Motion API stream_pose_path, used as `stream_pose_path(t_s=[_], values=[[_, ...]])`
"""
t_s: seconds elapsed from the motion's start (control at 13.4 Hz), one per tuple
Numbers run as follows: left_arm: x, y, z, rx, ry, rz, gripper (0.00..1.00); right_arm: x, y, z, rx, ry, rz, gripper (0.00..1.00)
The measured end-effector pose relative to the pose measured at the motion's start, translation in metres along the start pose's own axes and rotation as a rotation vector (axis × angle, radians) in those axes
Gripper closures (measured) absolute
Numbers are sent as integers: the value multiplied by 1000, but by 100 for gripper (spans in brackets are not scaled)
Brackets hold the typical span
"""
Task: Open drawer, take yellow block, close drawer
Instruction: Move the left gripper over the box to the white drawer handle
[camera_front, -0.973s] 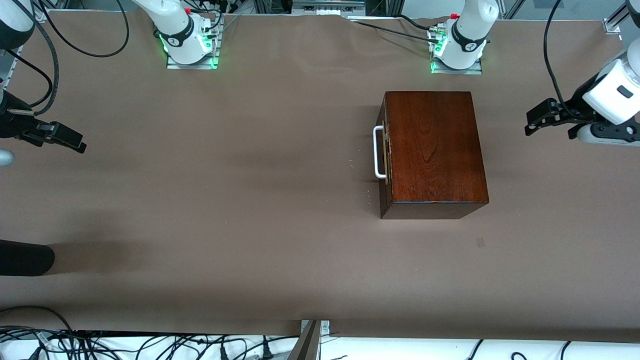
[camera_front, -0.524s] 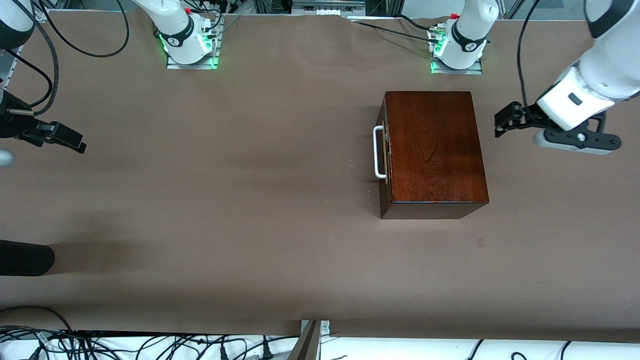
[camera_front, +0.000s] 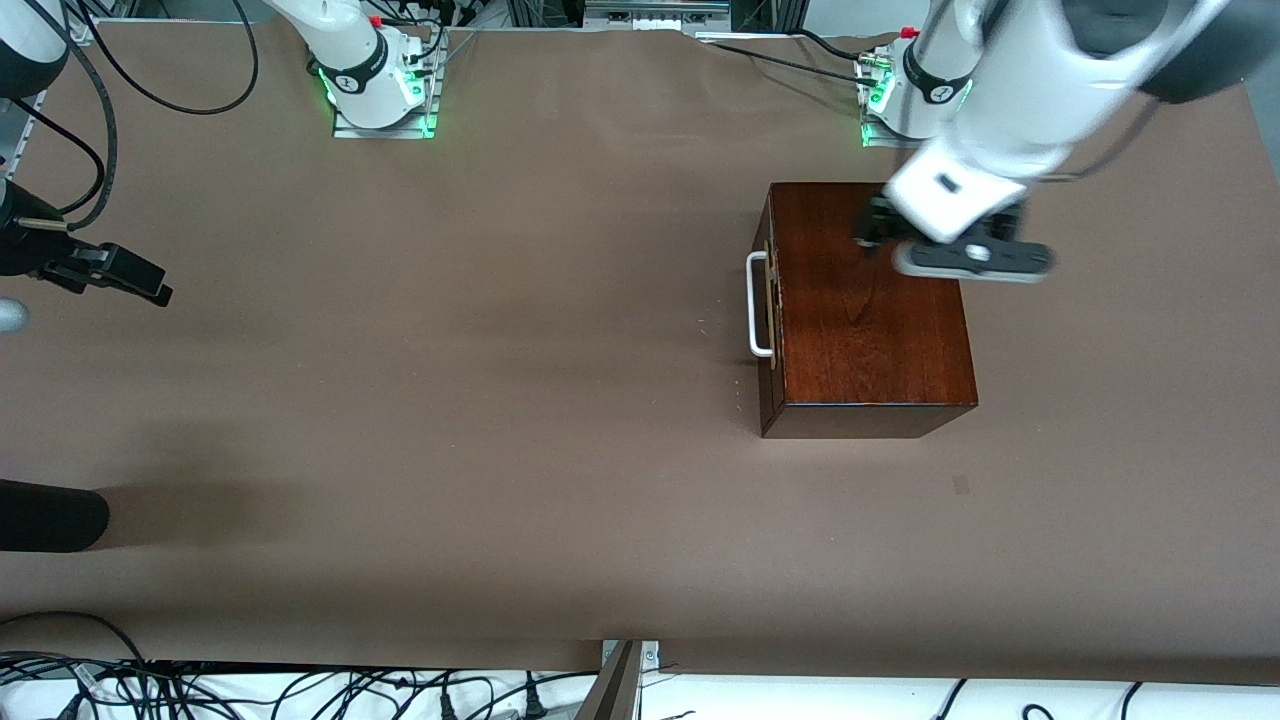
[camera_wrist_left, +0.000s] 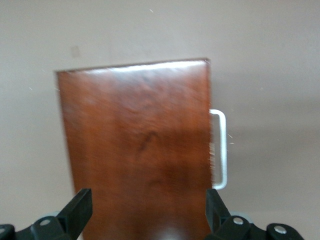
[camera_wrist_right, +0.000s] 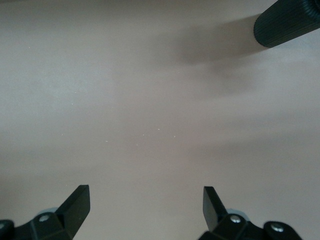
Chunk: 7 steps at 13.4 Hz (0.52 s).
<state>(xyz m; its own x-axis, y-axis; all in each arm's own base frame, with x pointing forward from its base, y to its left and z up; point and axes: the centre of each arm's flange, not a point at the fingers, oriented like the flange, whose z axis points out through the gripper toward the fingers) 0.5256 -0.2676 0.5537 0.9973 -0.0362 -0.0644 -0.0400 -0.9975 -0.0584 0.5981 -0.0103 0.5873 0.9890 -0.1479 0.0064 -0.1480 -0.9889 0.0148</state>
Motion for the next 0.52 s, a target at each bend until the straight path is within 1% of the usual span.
stream_pose_path(t_s=[0.07, 0.22, 0.52], values=[[-7, 32, 11, 22, 8, -7, 0, 0, 0, 0, 0, 0, 0, 0], [-17, 83, 35, 39, 16, -10, 0, 0, 1, 0, 0, 0, 1, 0], [-23, 144, 92, 65, 14, 47, 0, 0, 0, 0, 0, 0, 1, 0]])
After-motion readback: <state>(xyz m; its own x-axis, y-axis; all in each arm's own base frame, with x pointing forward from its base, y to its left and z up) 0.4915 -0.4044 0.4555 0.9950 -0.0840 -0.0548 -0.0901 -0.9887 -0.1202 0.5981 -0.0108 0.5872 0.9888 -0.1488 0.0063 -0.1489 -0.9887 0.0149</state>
